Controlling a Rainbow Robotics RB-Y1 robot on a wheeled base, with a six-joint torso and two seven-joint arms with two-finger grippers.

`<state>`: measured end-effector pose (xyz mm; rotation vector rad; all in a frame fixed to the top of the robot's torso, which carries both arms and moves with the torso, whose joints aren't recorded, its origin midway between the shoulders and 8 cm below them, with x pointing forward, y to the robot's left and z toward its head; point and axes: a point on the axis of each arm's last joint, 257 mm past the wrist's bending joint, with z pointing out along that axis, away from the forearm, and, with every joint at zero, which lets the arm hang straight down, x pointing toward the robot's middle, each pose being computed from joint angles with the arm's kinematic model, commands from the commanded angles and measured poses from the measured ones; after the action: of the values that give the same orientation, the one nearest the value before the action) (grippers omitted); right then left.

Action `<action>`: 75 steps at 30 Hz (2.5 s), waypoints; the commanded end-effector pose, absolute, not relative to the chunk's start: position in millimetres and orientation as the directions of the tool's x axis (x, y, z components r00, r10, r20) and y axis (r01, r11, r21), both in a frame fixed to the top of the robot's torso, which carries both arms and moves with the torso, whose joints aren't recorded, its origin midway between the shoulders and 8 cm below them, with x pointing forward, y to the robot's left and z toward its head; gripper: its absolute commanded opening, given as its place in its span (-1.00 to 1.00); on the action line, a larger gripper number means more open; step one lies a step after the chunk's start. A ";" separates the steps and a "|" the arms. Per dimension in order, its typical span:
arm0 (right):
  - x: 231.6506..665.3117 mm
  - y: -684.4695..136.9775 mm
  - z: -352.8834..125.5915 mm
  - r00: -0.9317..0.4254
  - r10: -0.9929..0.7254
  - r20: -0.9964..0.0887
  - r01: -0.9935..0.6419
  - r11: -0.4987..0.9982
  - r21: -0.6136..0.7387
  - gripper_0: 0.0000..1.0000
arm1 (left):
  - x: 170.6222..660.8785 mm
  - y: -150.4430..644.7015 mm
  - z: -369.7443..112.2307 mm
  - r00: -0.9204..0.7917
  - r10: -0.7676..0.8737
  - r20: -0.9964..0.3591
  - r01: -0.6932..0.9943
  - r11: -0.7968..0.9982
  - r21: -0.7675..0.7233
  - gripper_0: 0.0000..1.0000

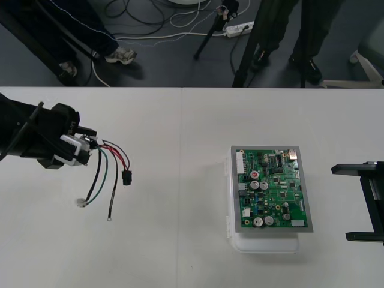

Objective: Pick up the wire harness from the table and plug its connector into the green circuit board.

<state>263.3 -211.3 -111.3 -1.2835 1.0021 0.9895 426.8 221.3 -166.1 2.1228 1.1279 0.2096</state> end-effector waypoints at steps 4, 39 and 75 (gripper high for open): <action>261.9 -219.1 -103.9 0.224 0.017 -0.974 -0.974 0.037 -0.223 1.00 | 419.4 196.0 -144.9 0.532 0.778 -0.335 0.711 -0.196 0.676 -1.00; 277.3 -224.2 -96.2 0.211 0.000 -0.977 -0.974 0.085 -0.210 1.00 | 393.0 73.1 -91.3 0.244 0.660 -0.710 0.812 0.261 0.522 -1.00; 286.9 -227.1 -87.4 0.131 0.029 -0.991 -0.979 0.164 -0.124 1.00 | 387.3 2.8 -106.1 0.109 0.711 -0.695 0.780 0.373 0.503 -1.00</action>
<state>282.5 -222.6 -100.4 -1.1801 1.1363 1.0240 400.0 17.8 -118.4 1.3640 1.6432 -0.0499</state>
